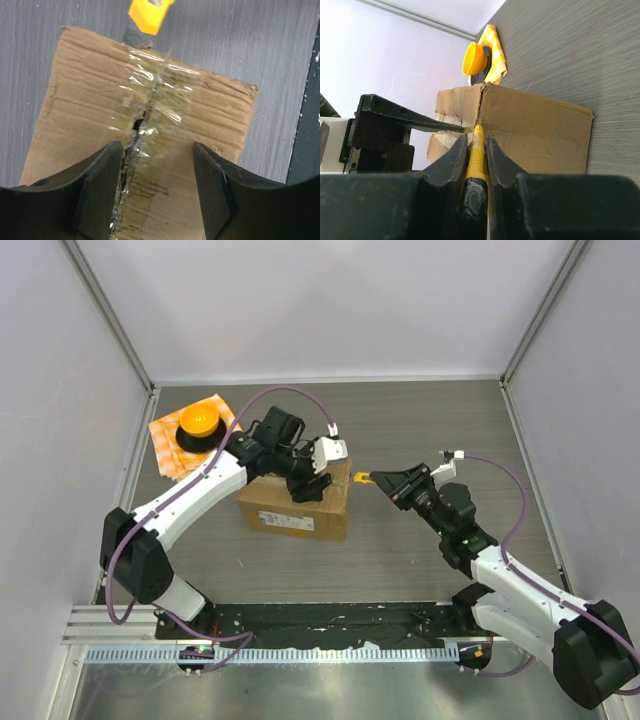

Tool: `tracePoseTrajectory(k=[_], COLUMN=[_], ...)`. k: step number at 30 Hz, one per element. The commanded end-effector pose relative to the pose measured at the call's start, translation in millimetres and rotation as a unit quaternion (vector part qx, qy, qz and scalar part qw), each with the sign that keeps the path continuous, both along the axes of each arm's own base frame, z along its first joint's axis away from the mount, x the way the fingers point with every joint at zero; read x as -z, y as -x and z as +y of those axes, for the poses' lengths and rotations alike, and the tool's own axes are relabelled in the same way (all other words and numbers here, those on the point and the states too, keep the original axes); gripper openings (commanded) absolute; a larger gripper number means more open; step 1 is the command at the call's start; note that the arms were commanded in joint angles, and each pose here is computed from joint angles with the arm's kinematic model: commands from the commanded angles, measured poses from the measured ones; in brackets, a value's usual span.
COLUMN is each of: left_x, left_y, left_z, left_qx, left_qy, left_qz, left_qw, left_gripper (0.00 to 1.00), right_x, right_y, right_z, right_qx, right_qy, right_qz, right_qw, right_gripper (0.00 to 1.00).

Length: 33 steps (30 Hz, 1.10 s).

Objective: Unpack the express box

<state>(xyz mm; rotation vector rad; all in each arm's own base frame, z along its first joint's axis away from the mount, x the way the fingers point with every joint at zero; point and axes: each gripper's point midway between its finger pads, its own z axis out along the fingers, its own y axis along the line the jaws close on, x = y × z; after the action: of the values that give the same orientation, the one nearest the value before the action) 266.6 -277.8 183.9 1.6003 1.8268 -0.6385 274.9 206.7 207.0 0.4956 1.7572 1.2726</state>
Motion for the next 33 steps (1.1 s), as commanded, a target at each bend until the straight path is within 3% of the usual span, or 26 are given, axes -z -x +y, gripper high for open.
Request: tracePoseTrajectory(k=[1, 18, 24, 27, 31, 33], left_x=[49.8, 52.6, 41.2, 27.9, -11.4, -25.1], left_y=[-39.2, -51.1, -50.0, -46.8, -37.3, -32.7], left_z=[13.6, 17.2, 13.6, 15.4, 17.9, 22.0], left_qx=[-0.065, -0.122, -0.129, -0.124, -0.118, -0.121], left_qy=[-0.081, -0.081, -0.066, -0.064, -0.042, -0.036], left_qz=[-0.024, -0.029, -0.026, -0.03, -0.04, -0.042], left_qw=[0.994, 0.989, 0.989, 0.99, 0.991, 0.991], left_gripper=[0.6, 0.47, 0.46, 0.49, 0.71, 0.77], right_x=[38.2, 57.6, 49.2, 46.2, 32.9, 22.5], right_y=[61.1, 101.4, 106.3, 106.8, 104.2, 101.9], right_z=[37.5, 39.2, 48.1, 48.9, 44.0, 39.7], right_qx=[-0.132, -0.142, -0.166, -0.171, -0.162, -0.153], right_qy=[0.003, -0.013, -0.027, -0.014, 0.001, 0.019], right_qz=[0.089, 0.153, 0.141, 0.137, 0.121, 0.108], right_qw=[0.987, 0.978, 0.976, 0.976, 0.979, 0.982], right_gripper=[0.01, 0.01, 0.01, 0.01, 0.01, 0.01])
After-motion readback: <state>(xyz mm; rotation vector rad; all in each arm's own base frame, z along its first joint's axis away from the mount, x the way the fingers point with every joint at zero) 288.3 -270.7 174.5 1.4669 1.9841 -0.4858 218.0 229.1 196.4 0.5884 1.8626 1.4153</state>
